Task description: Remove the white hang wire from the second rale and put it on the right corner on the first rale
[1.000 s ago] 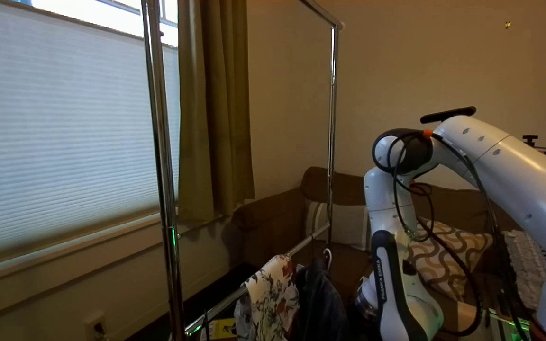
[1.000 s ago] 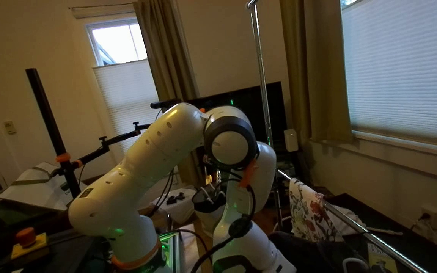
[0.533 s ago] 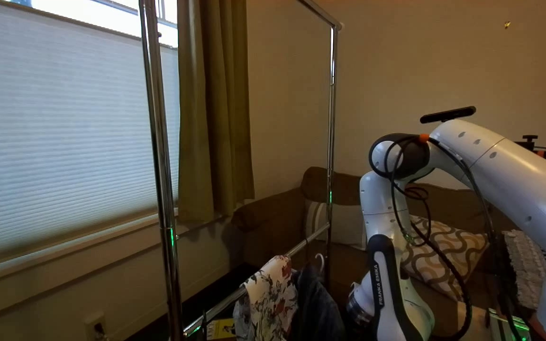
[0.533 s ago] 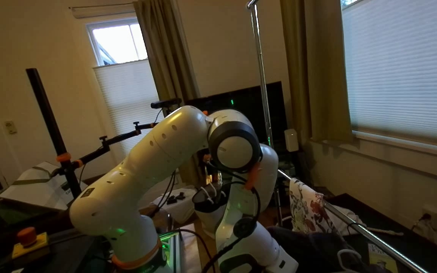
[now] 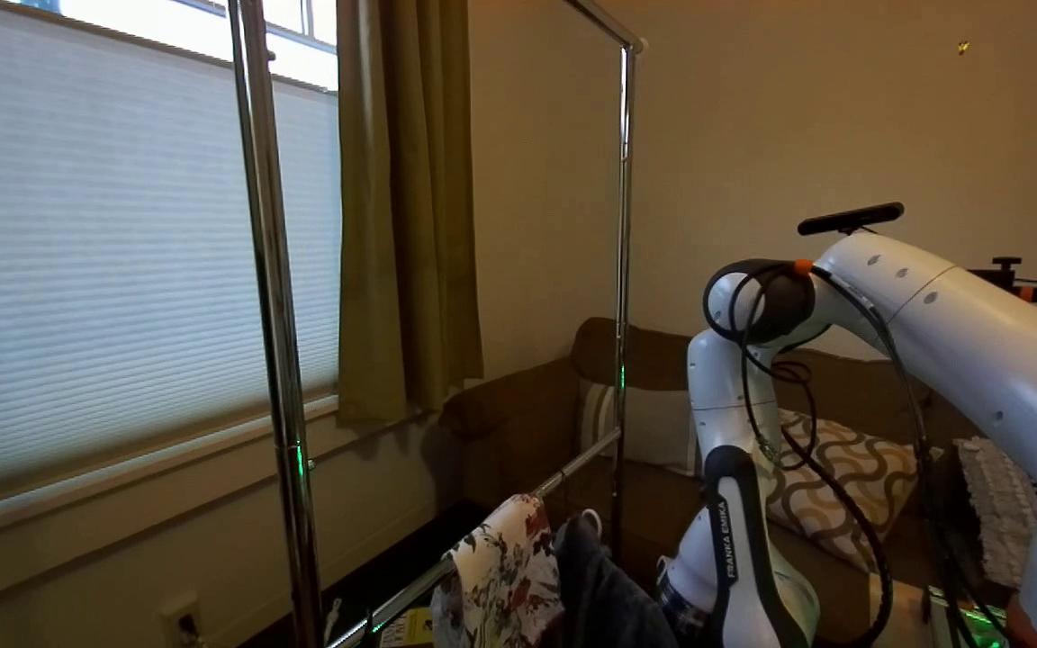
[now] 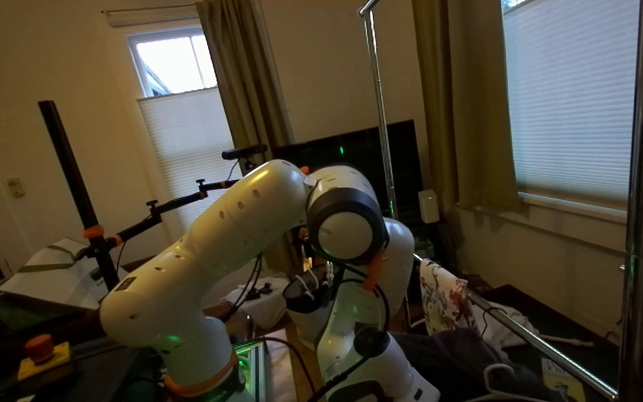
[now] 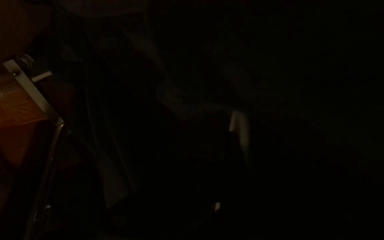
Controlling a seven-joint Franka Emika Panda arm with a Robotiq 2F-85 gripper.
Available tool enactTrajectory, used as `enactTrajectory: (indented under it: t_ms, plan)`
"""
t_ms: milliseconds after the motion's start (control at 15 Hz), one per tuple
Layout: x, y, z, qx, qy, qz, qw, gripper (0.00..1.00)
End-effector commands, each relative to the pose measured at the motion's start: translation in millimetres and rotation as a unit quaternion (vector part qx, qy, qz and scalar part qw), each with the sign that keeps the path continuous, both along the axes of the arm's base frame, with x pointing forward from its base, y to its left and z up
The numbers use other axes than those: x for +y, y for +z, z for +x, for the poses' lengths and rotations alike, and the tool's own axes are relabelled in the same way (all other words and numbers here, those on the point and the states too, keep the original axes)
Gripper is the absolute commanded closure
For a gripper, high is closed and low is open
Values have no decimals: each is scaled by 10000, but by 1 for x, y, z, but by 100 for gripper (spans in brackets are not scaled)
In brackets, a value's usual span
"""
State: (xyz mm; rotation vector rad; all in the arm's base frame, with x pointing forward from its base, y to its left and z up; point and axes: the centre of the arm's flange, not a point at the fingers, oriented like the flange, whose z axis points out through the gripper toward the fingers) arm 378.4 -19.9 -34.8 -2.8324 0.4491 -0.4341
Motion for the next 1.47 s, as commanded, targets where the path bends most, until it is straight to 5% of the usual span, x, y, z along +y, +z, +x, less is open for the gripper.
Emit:
enactTrajectory:
  t_ms: [0, 333, 467, 600, 933, 1200, 1400]
  plan:
    - [24, -1, 19, 263, 500, -387, 9977, 98]
    - [29, -6, 23, 563, -175, -467, 9972, 98]
    - [32, -8, 14, 450, -327, -245, 9982, 98]
    - [25, -8, 5, 228, -1129, -202, 9931, 98]
    - [18, -24, -2, 96, -2360, 91, 9717, 98]
    - [17, -35, -2, 32, -3339, 88, 9426, 98]
    - [21, -30, -17, 292, -2782, 170, 9599, 98]
